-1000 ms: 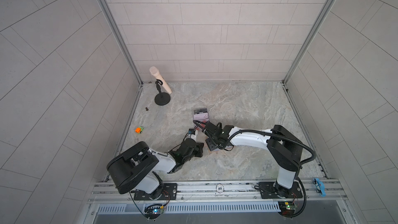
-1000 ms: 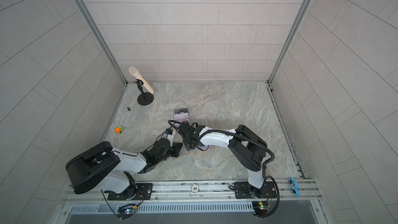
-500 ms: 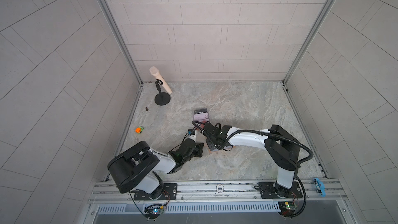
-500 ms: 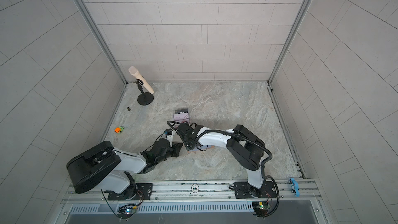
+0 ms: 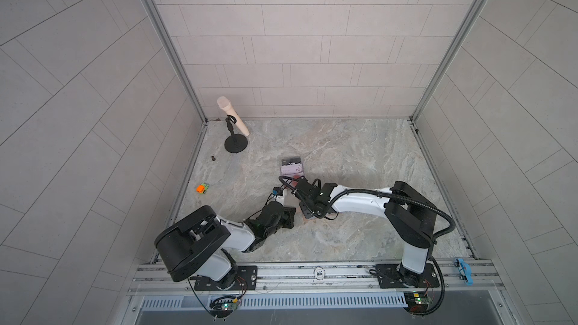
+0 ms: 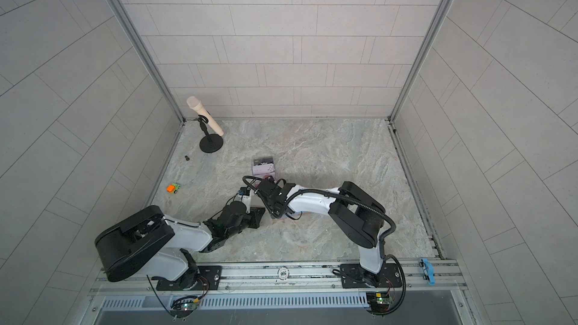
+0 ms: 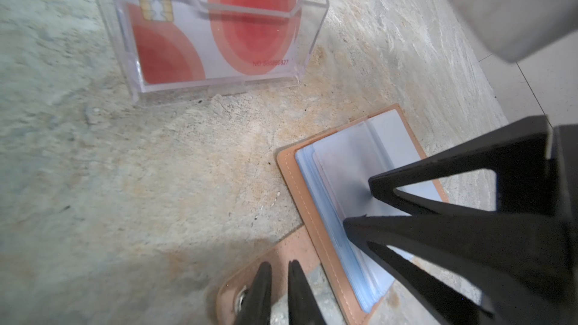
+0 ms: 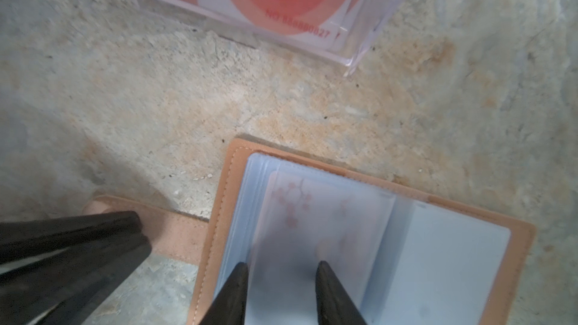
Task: Take the credit cards out of the card holder
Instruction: Flip over the card slot in the card holder.
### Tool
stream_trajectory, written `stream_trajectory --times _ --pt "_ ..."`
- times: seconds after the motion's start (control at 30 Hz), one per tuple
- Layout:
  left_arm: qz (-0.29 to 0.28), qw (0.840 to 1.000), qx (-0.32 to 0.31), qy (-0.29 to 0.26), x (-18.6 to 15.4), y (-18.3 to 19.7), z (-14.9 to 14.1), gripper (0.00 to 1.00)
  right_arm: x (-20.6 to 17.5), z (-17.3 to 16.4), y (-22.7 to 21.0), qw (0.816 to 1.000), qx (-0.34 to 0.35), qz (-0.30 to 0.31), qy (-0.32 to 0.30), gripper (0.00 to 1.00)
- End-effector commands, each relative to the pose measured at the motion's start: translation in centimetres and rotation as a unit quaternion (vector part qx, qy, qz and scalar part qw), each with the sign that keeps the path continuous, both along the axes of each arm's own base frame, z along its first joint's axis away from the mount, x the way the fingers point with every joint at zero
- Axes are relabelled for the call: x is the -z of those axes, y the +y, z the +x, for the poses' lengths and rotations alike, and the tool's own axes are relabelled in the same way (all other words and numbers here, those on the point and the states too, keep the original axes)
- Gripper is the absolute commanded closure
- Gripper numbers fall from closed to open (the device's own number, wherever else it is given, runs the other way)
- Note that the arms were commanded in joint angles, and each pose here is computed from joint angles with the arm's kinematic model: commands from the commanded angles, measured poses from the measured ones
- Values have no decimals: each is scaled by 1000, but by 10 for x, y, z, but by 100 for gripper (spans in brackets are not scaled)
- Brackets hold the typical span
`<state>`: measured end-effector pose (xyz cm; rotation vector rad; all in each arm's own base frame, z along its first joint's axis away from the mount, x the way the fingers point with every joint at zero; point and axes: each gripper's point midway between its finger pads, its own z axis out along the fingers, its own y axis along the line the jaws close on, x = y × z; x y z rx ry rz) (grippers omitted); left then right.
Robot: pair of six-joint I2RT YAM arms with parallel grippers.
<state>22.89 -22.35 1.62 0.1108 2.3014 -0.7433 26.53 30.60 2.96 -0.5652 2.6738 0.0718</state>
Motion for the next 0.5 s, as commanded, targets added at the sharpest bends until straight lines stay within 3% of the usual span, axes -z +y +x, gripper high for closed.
stream_trajectory --times 0.0,0.47 --pt "77 995 5 62 41 28 -27 83 8 -5 -24 999 10 -28 15 62" --pt "80 995 9 63 41 27 -26 82 14 0 -43 998 23 -50 20 52"
